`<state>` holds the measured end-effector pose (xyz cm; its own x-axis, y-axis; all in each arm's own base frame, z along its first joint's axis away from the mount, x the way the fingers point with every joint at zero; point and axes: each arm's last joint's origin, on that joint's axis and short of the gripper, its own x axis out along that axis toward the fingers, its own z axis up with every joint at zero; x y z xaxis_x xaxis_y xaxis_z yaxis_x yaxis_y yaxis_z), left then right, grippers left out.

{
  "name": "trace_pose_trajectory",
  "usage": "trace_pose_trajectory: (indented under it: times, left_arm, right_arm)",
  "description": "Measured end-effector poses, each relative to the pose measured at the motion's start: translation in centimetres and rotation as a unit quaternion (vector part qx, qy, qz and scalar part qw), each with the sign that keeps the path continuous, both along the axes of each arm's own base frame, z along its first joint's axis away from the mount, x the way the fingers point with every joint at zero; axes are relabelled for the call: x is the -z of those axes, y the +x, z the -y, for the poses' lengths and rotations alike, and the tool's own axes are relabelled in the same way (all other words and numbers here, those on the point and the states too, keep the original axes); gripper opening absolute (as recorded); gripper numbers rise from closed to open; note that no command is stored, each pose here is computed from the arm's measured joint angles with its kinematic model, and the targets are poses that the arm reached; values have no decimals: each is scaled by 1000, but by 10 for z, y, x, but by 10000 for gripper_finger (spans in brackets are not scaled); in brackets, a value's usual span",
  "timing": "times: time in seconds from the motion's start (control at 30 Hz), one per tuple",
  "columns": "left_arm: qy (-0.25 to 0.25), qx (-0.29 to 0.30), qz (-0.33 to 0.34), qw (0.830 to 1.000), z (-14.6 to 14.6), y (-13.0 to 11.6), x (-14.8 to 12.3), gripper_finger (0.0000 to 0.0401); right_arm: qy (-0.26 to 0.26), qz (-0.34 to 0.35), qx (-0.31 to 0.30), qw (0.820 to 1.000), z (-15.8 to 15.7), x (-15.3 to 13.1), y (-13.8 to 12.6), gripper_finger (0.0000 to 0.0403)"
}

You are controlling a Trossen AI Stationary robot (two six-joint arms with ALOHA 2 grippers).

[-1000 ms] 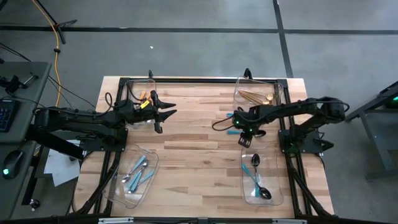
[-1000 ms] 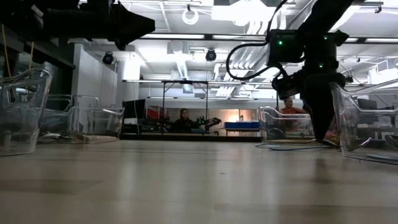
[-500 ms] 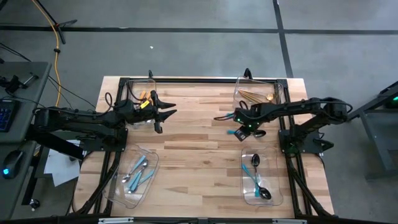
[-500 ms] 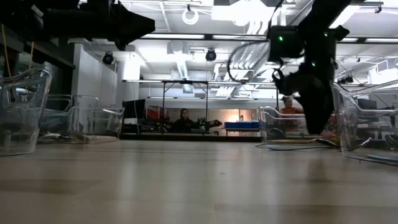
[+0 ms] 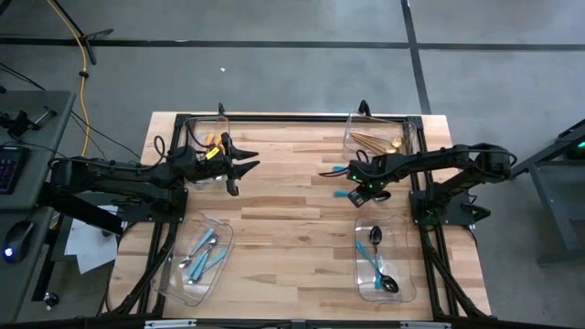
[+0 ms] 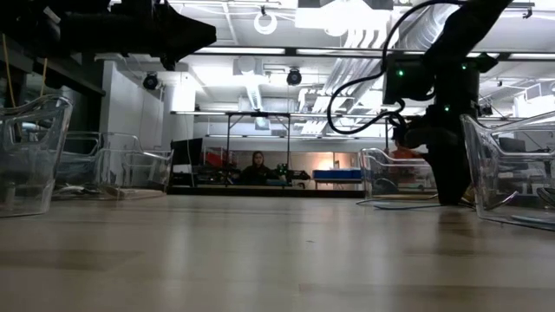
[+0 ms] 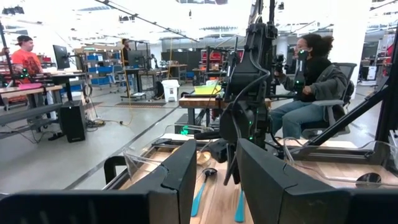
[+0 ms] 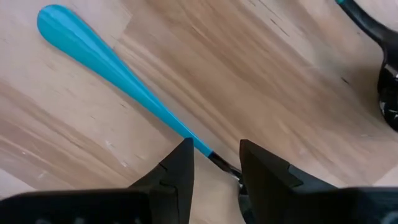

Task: Sort silverware by color (type)
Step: Put the blue spoon into the bottom right transparent bin

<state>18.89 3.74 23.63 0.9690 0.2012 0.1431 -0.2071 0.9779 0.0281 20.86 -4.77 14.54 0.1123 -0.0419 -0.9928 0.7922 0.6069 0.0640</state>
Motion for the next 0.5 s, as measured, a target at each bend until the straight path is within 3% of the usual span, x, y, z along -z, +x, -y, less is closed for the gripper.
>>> trace_pose_trajectory:
  times: [0.33, 0.5]
  left_arm:
    - [0, 0, 0, 1000, 0, 0, 0, 106]
    - [0, 0, 0, 1000, 0, 0, 0, 106]
  right_arm:
    - [-14, 2, -41, 999, 1, 1, 0, 114]
    - [-8, 1, -99, 995, 0, 1, 0, 114]
